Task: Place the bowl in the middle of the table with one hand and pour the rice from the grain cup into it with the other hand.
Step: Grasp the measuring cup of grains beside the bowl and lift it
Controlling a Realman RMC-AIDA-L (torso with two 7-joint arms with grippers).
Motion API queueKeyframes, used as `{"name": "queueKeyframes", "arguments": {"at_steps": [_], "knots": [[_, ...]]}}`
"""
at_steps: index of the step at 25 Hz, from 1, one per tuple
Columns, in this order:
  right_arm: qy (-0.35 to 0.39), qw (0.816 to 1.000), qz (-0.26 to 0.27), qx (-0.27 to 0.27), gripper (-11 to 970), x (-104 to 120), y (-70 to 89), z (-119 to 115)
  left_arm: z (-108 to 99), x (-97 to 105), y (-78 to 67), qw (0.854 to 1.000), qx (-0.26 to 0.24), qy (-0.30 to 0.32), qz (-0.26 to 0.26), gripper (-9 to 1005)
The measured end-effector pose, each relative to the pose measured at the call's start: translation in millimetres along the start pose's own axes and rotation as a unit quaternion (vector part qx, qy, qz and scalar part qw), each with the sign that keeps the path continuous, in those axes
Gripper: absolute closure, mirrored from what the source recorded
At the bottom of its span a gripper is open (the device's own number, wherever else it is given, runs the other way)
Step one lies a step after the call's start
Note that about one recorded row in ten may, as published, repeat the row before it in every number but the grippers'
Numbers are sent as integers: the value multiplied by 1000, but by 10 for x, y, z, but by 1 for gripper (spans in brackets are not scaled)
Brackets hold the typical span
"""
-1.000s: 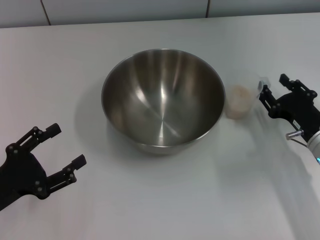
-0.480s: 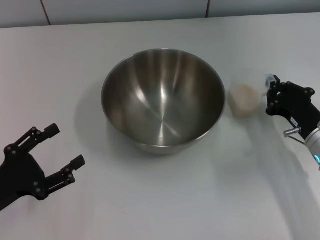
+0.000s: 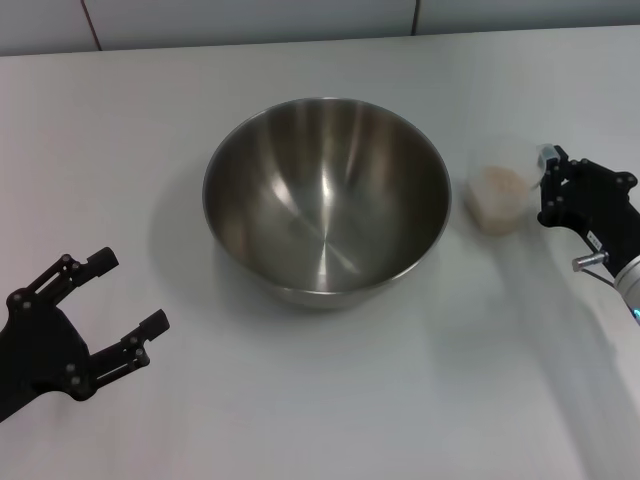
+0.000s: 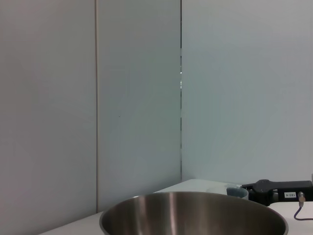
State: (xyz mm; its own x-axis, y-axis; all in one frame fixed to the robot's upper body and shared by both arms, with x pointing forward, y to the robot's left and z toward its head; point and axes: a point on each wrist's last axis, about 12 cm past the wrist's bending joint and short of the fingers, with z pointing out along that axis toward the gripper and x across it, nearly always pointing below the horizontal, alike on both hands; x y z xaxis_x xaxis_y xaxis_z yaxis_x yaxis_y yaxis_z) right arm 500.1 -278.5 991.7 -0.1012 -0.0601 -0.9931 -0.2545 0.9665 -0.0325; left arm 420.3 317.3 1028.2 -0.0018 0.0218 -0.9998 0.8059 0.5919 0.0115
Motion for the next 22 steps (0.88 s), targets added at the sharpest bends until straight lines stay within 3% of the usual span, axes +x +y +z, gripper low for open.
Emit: {"name": "queueKeyframes", "arguments": {"at_steps": [12,22], "knots": [[-150,988,28,11,932,-398,-140,15,5,11,-20,1000,2,1,-3,127],[-179,983,25,4,932,-516,-148,88,-3,16,-28,1000,2,2,-4,127]]}}
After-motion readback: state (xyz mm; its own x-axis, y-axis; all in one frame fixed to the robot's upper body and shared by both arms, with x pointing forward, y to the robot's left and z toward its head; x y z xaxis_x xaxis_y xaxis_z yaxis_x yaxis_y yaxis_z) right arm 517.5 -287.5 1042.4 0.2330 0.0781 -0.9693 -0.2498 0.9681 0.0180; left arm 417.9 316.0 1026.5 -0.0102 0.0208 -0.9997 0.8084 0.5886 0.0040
